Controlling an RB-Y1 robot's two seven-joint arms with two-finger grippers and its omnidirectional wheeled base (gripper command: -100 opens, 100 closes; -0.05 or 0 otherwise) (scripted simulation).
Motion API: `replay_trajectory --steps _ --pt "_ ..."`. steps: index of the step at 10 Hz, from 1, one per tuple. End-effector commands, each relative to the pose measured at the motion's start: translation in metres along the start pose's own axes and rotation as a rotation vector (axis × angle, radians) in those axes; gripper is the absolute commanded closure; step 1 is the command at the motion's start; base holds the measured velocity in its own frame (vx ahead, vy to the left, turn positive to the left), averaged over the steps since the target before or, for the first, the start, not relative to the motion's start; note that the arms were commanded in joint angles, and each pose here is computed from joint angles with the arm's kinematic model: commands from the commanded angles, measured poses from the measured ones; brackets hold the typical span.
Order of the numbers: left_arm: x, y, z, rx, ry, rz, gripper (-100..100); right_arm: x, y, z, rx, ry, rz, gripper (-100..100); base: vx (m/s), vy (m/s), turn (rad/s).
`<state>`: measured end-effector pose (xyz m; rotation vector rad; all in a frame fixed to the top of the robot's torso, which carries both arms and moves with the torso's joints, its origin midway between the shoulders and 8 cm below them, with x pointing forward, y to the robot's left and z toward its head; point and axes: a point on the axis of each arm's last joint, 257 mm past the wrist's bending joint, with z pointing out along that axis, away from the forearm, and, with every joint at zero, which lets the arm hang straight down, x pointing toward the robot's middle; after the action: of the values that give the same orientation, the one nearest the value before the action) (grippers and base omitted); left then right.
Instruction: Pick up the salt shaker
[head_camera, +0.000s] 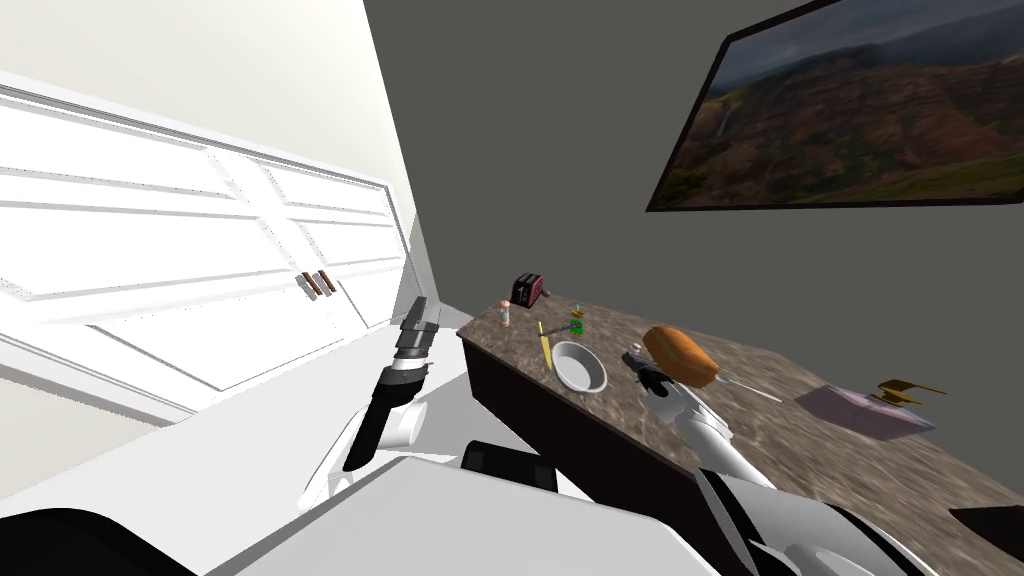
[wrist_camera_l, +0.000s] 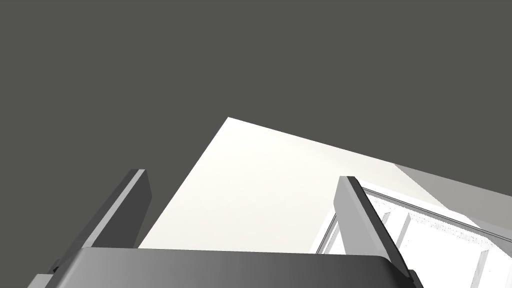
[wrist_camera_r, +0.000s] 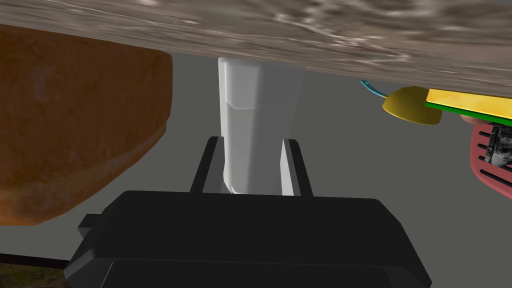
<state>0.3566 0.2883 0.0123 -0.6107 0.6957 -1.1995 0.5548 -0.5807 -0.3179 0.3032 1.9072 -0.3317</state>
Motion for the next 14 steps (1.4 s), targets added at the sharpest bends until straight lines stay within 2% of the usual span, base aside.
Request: replay_trajectory --steps 1,2,3,4,6,7,8,10,11,13,14 --pt "0.000 0.000 0.000 0.000 0.000 0.000 0 0.005 0.007 -0.002 0.001 0.005 0.003 100 -0.015 -0.057 0.015" --pt "0.000 0.000 0.000 0.000 0.000 0.000 0 0.007 0.027 -0.001 0.000 0.007 -0.005 100 -0.033 -0.090 0.004" --pt "0.000 0.000 0.000 0.000 0.000 0.000 0 0.003 0.033 -0.001 0.001 0.004 0.001 100 -0.047 -0.086 0.021" --pt "0.000 0.000 0.000 0.000 0.000 0.000 0 0.005 0.049 -0.001 0.001 0.004 -0.009 100 -0.074 -0.108 0.028" --pt "0.000 0.000 0.000 0.000 0.000 0.000 0 0.001 0.057 -0.001 0.005 0.002 0.002 100 -0.044 -0.078 0.024" --pt "0.000 0.000 0.000 0.000 0.000 0.000 0 0.006 0.076 -0.003 0.005 0.012 -0.002 100 -0.039 -0.097 -0.003" --pt "0.000 0.000 0.000 0.000 0.000 0.000 0 0.011 0.077 -0.003 0.010 0.024 0.001 100 -0.054 -0.100 0.047" --pt "0.000 0.000 0.000 0.000 0.000 0.000 0 -0.002 0.079 -0.003 0.012 0.002 0.003 100 -0.024 -0.020 -0.001" --pt "0.000 0.000 0.000 0.000 0.000 0.000 0 -0.001 0.096 -0.005 0.019 0.010 0.001 100 -0.051 -0.086 0.007" --pt "0.000 0.000 0.000 0.000 0.000 0.000 0 -0.006 0.099 -0.006 0.022 0.003 0.007 100 -0.038 -0.069 0.032" --pt "0.000 0.000 0.000 0.000 0.000 0.000 0 -0.003 0.115 -0.010 0.029 0.015 0.006 100 -0.057 -0.080 0.006"
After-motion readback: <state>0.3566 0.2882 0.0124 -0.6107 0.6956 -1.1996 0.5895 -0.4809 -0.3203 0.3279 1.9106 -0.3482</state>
